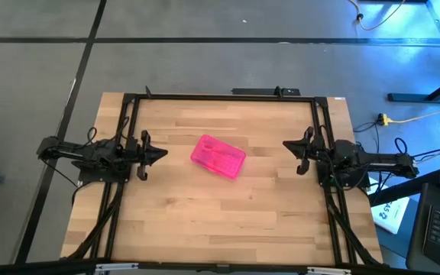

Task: Pack school essentials
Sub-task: Return to Home Position

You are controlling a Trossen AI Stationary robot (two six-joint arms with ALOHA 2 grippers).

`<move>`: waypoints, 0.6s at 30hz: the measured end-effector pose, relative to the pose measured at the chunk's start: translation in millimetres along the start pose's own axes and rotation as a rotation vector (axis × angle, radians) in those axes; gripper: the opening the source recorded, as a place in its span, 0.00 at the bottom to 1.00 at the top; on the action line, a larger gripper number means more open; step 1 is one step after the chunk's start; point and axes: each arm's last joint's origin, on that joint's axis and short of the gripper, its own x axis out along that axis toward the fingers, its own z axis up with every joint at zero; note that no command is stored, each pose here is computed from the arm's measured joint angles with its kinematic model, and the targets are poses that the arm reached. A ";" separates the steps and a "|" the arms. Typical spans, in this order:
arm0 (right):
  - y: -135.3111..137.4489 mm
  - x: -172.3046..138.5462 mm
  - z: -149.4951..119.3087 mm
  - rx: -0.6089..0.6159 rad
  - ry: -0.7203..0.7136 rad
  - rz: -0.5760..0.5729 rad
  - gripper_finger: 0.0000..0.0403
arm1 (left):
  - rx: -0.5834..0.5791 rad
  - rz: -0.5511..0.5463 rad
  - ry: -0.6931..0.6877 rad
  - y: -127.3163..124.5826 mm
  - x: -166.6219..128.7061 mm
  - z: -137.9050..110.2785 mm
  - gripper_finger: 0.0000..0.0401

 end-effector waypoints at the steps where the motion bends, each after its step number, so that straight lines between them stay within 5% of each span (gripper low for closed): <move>1: 0.0 0.0 0.0 0.002 0.000 0.000 0.06 | 0.000 0.000 0.000 0.0 0.0 0.0 0.04; 18: 0.0 0.0 0.1 0.004 -0.001 0.001 0.04 | -0.001 0.000 -0.001 0.0 0.0 0.1 0.02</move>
